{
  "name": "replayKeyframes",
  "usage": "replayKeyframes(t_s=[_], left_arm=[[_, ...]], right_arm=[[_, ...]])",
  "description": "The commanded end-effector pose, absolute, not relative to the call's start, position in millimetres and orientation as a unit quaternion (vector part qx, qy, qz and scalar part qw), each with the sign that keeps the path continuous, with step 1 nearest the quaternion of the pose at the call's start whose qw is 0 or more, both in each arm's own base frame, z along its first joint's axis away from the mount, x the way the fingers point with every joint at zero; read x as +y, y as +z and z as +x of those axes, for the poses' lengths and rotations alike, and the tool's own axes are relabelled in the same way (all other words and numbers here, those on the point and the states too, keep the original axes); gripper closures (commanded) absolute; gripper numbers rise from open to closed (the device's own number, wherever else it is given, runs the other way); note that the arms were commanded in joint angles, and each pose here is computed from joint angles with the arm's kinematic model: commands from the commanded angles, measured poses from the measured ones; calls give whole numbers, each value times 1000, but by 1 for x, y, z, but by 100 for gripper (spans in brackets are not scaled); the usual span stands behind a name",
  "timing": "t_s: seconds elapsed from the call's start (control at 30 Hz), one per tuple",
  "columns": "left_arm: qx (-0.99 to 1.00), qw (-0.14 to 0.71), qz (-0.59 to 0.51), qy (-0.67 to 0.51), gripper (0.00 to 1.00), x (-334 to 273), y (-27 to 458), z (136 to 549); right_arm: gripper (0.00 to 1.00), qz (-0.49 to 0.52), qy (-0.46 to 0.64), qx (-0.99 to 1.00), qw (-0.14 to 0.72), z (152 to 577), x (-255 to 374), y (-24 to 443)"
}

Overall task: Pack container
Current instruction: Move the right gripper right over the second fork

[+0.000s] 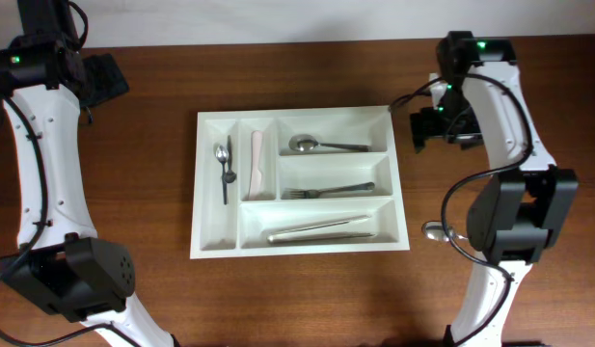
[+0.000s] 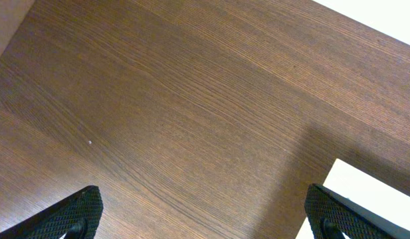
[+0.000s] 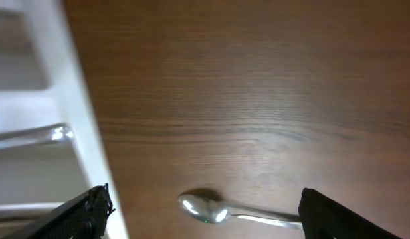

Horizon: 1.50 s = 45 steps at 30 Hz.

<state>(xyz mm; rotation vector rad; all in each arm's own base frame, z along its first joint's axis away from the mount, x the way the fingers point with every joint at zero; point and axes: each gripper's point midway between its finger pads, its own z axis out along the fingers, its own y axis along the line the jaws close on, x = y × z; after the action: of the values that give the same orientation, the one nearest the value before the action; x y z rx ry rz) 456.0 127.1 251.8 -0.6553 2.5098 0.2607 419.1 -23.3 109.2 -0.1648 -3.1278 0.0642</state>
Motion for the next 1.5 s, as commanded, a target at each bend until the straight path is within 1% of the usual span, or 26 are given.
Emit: replayKeyframes(t_s=[0.0, 0.23, 0.37, 0.53, 0.57, 0.63, 0.7, 0.8, 0.9, 1.13, 1.27, 1.47], left_arm=[[926, 270, -246, 99, 1, 129, 257, 455], [926, 270, -246, 99, 1, 129, 257, 455], [926, 270, -246, 99, 1, 129, 257, 455], [926, 270, -246, 100, 1, 129, 257, 455], [926, 270, -246, 100, 1, 129, 257, 455], [926, 270, -246, 99, 1, 129, 257, 455], [926, 270, -246, 99, 1, 129, 257, 455], [926, 270, -246, 99, 1, 129, 257, 455], [926, 270, -246, 100, 1, 129, 257, 455], [926, 270, -246, 99, 1, 129, 257, 455], [926, 270, -246, 99, 1, 129, 257, 455], [926, 270, -246, 99, 1, 129, 257, 455]], right_arm=[[8, -114, 26, -993, -10, 418, -61, 116], [8, -174, 10, -984, -42, 425, -109, 116], [8, -174, 17, -980, -97, 450, -130, 115], [8, -109, 43, -974, -192, 506, -147, 109], [5, -95, 49, -973, -206, 516, -149, 105], [4, -67, 60, -968, -233, 536, -155, 96], [1, -43, 71, -965, -251, 551, -161, 83], [1, -6, 86, -961, -262, 566, -168, 64], [1, 14, 92, -962, -258, 572, -171, 41], [2, 1, 92, -965, -244, 570, -187, 5], [5, -5, 90, -968, -232, 564, -193, -3], [6, -8, 88, -971, -222, 558, -196, -6]])
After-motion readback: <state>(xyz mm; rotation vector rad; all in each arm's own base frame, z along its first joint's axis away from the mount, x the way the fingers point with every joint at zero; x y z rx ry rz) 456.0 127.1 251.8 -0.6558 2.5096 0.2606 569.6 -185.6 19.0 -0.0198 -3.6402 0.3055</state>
